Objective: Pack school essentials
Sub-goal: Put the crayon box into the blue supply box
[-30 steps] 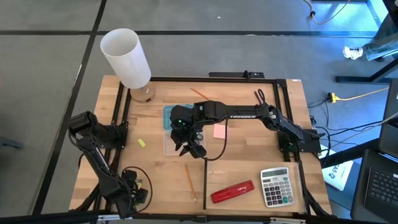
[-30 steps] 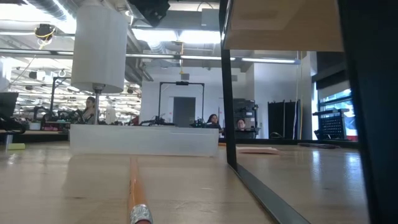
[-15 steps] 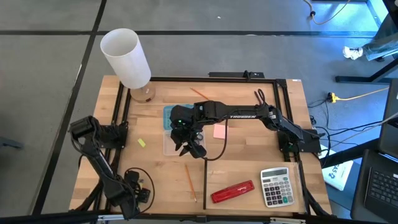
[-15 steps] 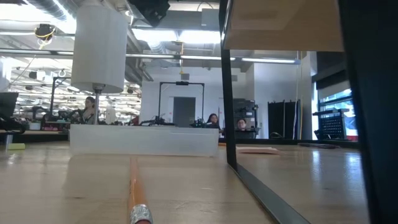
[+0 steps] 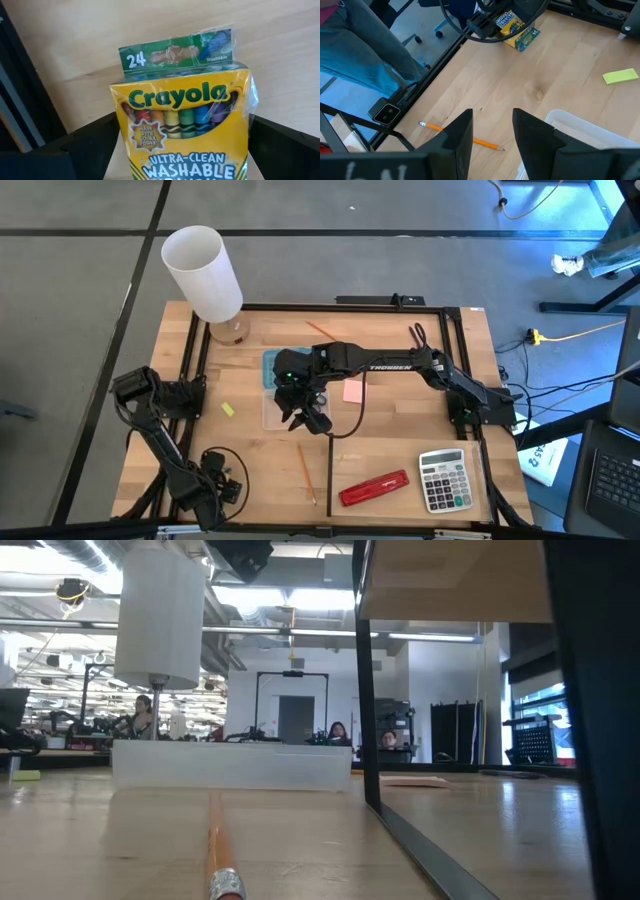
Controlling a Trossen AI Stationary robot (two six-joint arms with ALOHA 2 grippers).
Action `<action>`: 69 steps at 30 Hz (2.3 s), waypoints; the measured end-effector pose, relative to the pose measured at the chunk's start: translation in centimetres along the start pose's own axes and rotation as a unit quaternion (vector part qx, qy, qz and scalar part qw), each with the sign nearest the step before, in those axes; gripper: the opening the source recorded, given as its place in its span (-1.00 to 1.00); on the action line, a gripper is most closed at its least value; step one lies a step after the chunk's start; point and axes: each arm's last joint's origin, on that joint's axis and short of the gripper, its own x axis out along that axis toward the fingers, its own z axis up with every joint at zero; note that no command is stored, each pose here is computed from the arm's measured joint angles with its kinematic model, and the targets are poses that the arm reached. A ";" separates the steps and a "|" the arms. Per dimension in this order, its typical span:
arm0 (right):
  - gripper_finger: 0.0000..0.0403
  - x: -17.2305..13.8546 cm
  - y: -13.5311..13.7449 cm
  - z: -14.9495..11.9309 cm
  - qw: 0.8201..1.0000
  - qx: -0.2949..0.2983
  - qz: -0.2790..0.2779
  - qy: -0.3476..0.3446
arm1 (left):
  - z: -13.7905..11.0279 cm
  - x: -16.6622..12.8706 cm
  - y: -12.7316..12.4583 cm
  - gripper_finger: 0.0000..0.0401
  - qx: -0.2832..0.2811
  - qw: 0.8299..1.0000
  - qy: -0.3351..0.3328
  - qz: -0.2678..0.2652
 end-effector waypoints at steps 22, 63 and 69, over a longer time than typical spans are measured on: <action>-0.30 0.0 0.0 0.0 1.000 -0.001 0.000 -0.001 | 0.0 0.8 -0.2 0.98 0.008 1.000 -0.030 -0.007; -0.30 0.0 0.0 0.0 1.000 -0.001 -0.001 -0.001 | 0.0 0.9 -0.3 0.59 0.011 0.998 -0.048 -0.031; -0.30 0.0 0.0 0.0 1.000 -0.001 -0.001 -0.001 | 0.4 0.8 -0.7 0.58 0.017 0.997 -0.058 -0.041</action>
